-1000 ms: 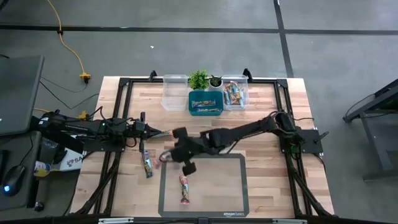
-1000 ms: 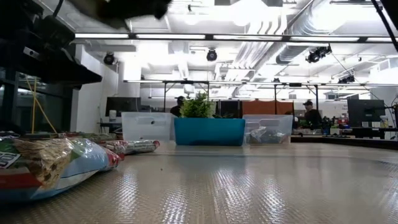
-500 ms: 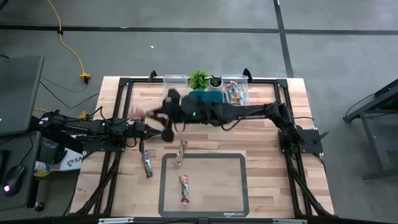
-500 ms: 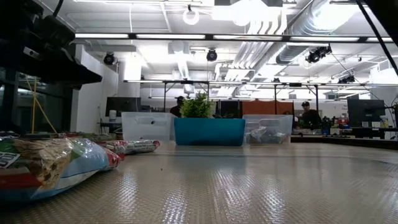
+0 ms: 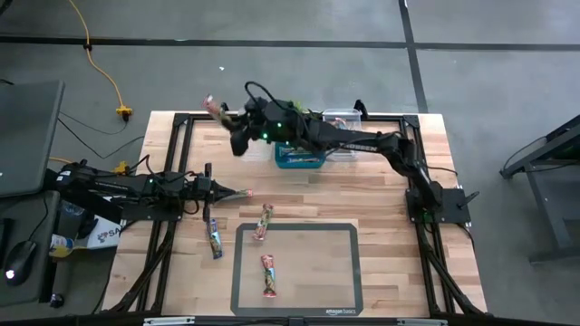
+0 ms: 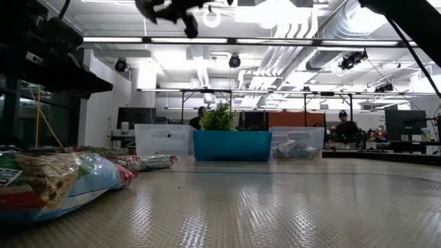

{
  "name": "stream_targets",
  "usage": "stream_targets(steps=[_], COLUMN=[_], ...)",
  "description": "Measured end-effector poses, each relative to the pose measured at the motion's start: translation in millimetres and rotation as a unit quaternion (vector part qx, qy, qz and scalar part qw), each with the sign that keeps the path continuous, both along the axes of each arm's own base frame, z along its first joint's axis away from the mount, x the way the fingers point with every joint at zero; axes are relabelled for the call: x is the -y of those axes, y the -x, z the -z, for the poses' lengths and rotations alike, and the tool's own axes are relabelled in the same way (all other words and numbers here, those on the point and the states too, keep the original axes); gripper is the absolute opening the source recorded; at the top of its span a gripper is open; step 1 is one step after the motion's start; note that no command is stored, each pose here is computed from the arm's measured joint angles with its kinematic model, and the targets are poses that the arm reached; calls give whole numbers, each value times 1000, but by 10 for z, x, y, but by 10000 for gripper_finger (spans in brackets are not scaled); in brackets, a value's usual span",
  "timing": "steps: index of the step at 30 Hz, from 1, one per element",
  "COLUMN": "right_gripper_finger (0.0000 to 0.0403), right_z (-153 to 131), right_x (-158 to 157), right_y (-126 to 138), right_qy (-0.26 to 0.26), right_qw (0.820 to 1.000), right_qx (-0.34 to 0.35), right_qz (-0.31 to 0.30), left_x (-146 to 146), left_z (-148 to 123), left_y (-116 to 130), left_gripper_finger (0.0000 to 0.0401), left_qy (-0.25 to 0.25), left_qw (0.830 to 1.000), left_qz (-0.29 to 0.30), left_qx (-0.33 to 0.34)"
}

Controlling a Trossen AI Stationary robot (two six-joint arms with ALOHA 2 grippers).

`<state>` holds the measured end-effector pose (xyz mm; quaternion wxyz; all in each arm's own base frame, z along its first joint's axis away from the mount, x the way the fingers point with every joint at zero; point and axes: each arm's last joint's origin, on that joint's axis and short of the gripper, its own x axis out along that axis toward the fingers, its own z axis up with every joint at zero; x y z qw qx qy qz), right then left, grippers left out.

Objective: Pick and place Granola Bars by type
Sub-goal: Put the red granola bar into the left transparent bin

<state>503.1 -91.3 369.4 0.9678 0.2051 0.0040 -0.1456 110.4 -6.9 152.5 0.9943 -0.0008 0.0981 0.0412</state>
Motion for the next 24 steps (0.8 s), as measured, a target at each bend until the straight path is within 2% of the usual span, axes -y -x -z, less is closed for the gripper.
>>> stream_targets(steps=[3, 9, 16, 20, 24], right_gripper_finger=[57, 58, 57, 57, 57], right_z=[165, 575, 1077, 1236, 1322], right_x=[198, 460, 579, 567, 506], right_y=[-16, -144, -290, -313, -275], right_qy=[-123, -218, -363, -390, -370], right_qw=[990, 970, 918, 896, 886], right_qx=[6, 5, 23, 29, 4], right_qz=[63, 105, 157, 209, 279], left_x=[0, 1, 1, 2, 1], left_z=[0, 1, 1, 1, 1], left_y=[0, 0, 0, 0, 0], left_gripper_finger=[1, 1, 1, 1, 1], left_qy=[0, 0, 1, 1, 1], left_qw=[1000, 1000, 1000, 1000, 1000], left_qz=[0, 2, 2, 3, 3], left_qx=[0, 0, 0, 0, 0])
